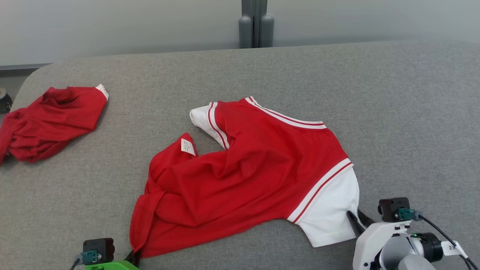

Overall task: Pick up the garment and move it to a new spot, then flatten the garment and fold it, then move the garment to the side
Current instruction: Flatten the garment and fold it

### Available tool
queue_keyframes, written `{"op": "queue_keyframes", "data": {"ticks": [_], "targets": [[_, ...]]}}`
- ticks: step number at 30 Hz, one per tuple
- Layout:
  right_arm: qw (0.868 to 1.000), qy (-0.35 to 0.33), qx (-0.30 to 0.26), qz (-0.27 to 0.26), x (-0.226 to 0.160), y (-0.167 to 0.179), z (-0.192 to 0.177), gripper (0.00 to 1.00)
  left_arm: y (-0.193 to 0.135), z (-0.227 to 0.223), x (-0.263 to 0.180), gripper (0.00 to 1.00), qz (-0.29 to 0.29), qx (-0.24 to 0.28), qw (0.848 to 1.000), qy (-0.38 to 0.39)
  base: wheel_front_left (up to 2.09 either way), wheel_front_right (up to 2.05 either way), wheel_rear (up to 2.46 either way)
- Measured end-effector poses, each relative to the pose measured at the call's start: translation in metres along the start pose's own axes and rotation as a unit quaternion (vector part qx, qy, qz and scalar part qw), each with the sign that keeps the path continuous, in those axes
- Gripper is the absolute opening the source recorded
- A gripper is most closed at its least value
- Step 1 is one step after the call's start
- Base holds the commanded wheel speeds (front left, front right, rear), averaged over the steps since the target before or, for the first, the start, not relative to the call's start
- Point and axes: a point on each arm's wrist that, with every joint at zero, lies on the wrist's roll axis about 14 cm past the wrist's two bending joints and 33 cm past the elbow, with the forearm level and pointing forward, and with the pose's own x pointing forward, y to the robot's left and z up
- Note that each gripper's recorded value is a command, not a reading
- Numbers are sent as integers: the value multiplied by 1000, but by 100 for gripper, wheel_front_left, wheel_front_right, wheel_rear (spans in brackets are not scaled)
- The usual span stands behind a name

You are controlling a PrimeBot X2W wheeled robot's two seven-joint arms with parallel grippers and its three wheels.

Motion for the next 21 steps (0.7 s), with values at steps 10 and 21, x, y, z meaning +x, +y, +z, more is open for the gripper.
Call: {"op": "queue_keyframes", "data": {"ticks": [10,21], "targets": [[937,-263,208,95,-72,5,148,0,-62,109,-55,0,-152,-74,975,-144,0,0,0],[836,-510,145,140,-248,-21,275,0,-136,246,-177,0,-342,-31,880,-329,0,0,0]]}}
